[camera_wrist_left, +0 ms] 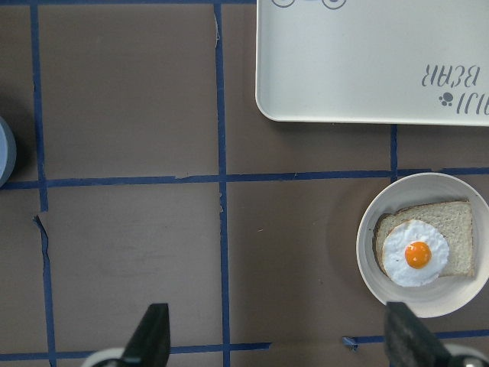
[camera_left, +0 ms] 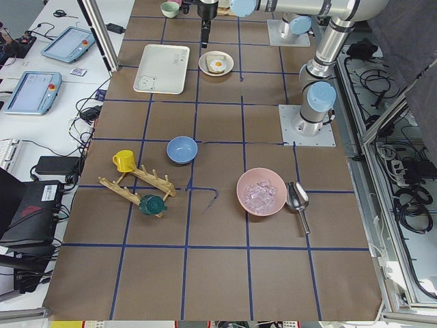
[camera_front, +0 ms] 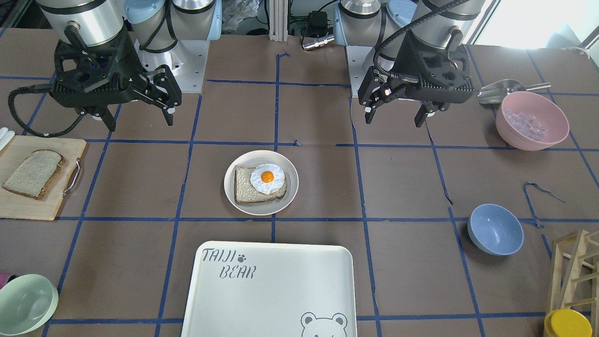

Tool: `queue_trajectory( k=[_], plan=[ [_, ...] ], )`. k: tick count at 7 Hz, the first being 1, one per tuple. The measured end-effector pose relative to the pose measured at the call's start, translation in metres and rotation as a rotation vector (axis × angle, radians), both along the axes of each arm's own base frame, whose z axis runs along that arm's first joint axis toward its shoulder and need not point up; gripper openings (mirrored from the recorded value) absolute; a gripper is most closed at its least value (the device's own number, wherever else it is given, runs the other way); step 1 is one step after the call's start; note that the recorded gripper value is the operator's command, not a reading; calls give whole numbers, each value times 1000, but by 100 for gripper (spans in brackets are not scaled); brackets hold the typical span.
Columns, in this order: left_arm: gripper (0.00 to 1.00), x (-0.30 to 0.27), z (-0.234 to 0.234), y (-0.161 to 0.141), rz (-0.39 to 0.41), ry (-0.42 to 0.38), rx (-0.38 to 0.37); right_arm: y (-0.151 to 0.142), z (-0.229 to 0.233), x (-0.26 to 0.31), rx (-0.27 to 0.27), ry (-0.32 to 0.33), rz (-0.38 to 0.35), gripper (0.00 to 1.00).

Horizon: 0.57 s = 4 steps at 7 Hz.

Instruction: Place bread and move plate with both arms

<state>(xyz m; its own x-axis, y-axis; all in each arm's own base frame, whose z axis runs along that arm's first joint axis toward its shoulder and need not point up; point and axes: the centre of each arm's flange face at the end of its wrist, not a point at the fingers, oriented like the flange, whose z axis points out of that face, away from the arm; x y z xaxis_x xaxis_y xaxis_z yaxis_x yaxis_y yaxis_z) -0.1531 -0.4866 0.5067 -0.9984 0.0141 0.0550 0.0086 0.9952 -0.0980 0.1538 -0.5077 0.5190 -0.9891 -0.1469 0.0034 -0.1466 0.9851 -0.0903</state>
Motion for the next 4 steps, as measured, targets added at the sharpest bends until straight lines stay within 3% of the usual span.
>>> queue_trajectory(
  k=[4],
  plan=[
    [100, 0, 0, 0, 1, 0, -1, 2, 7, 4, -13, -11, 6, 100]
  ],
)
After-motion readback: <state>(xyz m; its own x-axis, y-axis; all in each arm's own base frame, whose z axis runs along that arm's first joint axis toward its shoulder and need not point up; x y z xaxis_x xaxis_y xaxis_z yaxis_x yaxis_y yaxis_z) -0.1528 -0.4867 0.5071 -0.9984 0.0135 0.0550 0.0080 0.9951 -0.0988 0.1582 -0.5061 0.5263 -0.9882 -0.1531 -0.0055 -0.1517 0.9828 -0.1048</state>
